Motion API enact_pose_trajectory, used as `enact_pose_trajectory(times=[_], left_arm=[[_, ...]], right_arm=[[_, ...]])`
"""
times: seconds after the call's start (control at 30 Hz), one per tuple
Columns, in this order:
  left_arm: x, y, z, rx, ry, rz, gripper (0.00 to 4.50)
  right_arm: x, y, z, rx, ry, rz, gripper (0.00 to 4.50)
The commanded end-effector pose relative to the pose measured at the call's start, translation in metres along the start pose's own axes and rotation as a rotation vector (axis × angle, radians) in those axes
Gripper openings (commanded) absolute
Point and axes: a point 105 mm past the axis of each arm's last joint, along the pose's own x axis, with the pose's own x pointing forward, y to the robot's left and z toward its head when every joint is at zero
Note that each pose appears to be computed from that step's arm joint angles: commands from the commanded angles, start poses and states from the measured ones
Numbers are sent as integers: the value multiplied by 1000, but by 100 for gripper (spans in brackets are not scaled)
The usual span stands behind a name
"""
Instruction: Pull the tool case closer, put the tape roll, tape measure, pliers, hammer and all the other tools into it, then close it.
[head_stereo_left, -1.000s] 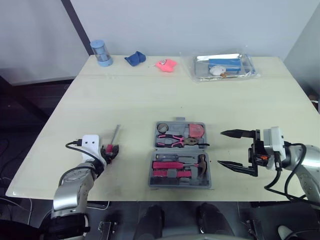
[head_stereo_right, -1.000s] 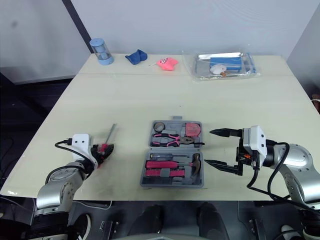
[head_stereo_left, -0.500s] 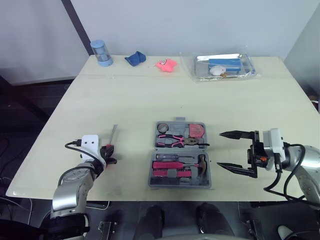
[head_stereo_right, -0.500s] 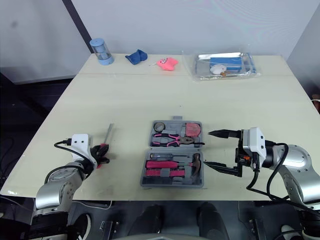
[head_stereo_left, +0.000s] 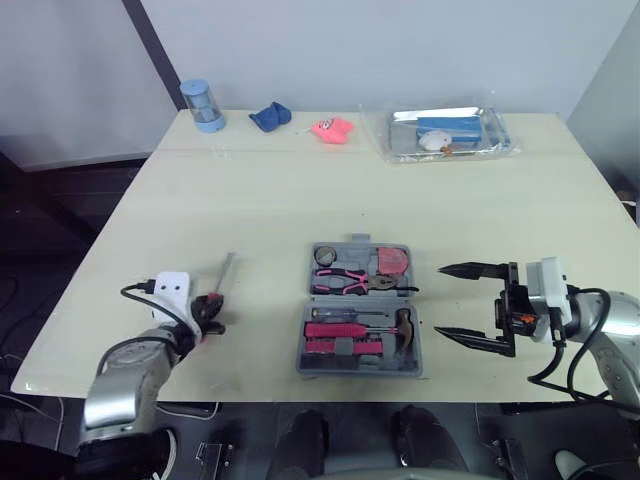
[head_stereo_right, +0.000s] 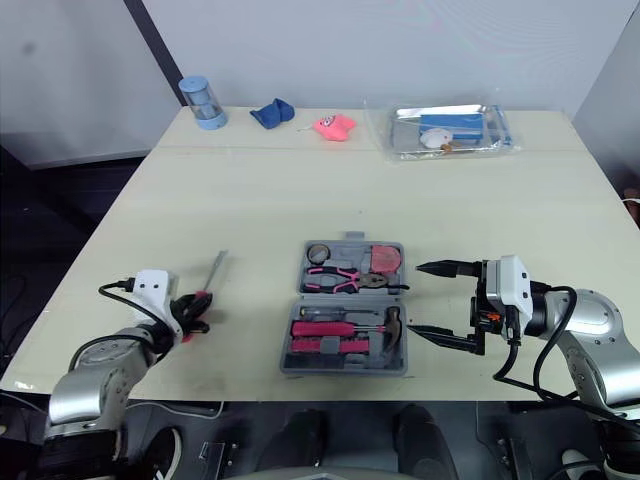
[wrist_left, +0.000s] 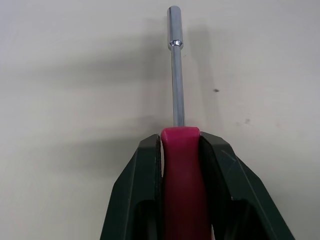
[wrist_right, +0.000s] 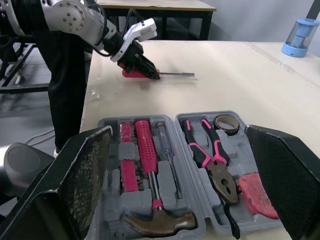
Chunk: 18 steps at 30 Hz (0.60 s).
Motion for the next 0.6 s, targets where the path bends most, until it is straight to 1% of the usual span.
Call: enact_pose_trajectory(times=[0.03, 0.13, 0.27, 0.47, 0.6], left_arm=[[-13, -2, 27, 69, -84, -77, 60], [-19, 1, 34, 106, -90, -113, 60], [-29, -6, 48, 179, -119, -219, 60], [-45, -39, 63, 294, -153, -501, 60], [-58, -65, 66, 402, -135, -722, 60]], right_arm=[[0, 0, 7, -33, -27, 5, 450], [0, -1, 7, -32, -28, 5, 450], [0, -1, 6, -32, -30, 4, 450], [-1, 0, 5, -26, -31, 7, 450], [-6, 1, 4, -22, -27, 10, 450]])
